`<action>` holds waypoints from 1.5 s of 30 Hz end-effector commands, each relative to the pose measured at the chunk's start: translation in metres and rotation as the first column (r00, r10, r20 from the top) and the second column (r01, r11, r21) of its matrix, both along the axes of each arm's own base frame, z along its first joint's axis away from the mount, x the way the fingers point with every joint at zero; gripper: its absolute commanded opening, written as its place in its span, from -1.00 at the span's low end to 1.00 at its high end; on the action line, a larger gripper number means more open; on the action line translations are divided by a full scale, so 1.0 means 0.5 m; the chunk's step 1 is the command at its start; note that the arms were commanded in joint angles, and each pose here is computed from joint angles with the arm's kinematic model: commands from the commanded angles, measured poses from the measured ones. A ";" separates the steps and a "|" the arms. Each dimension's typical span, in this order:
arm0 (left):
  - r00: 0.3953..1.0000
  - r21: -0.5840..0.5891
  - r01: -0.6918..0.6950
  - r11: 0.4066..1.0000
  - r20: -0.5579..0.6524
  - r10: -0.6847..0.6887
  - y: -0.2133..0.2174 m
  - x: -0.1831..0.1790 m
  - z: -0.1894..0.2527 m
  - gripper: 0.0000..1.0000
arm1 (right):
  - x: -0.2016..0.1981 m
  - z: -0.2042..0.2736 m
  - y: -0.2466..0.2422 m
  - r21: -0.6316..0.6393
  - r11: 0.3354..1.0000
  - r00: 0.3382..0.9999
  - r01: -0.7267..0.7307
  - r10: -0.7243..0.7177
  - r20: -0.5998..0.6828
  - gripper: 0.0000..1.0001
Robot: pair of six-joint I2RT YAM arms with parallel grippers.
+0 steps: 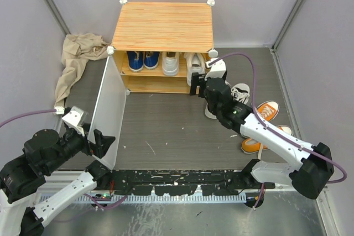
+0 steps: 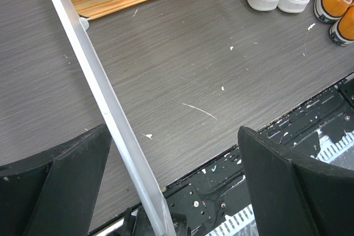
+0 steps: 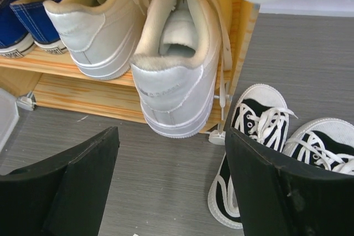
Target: Place and organize the shoes in the shoe cabinet
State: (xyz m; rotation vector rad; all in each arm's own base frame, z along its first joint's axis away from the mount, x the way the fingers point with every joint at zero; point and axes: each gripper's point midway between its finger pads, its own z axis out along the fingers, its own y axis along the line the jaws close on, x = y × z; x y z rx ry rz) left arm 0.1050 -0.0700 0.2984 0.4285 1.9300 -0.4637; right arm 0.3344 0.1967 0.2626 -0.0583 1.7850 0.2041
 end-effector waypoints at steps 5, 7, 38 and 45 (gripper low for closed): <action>0.998 -0.027 0.009 1.000 0.058 -0.007 -0.011 0.014 0.034 0.96 | 0.044 0.078 0.044 0.014 0.999 0.998 -0.029 0.028 0.047 0.62; 0.998 -0.024 0.007 1.000 0.059 -0.006 -0.009 0.013 0.032 0.96 | 0.060 0.072 0.046 0.016 1.000 0.999 -0.010 0.009 0.036 0.59; 0.998 0.001 -0.009 1.000 0.056 0.009 -0.002 0.017 0.015 0.96 | 0.132 0.128 0.002 0.184 0.972 0.936 0.147 -0.196 0.291 -0.98; 0.999 0.017 -0.010 1.000 0.042 0.009 -0.008 0.025 0.007 0.96 | 0.132 0.163 0.008 0.221 0.967 0.932 0.126 -0.192 0.308 -0.98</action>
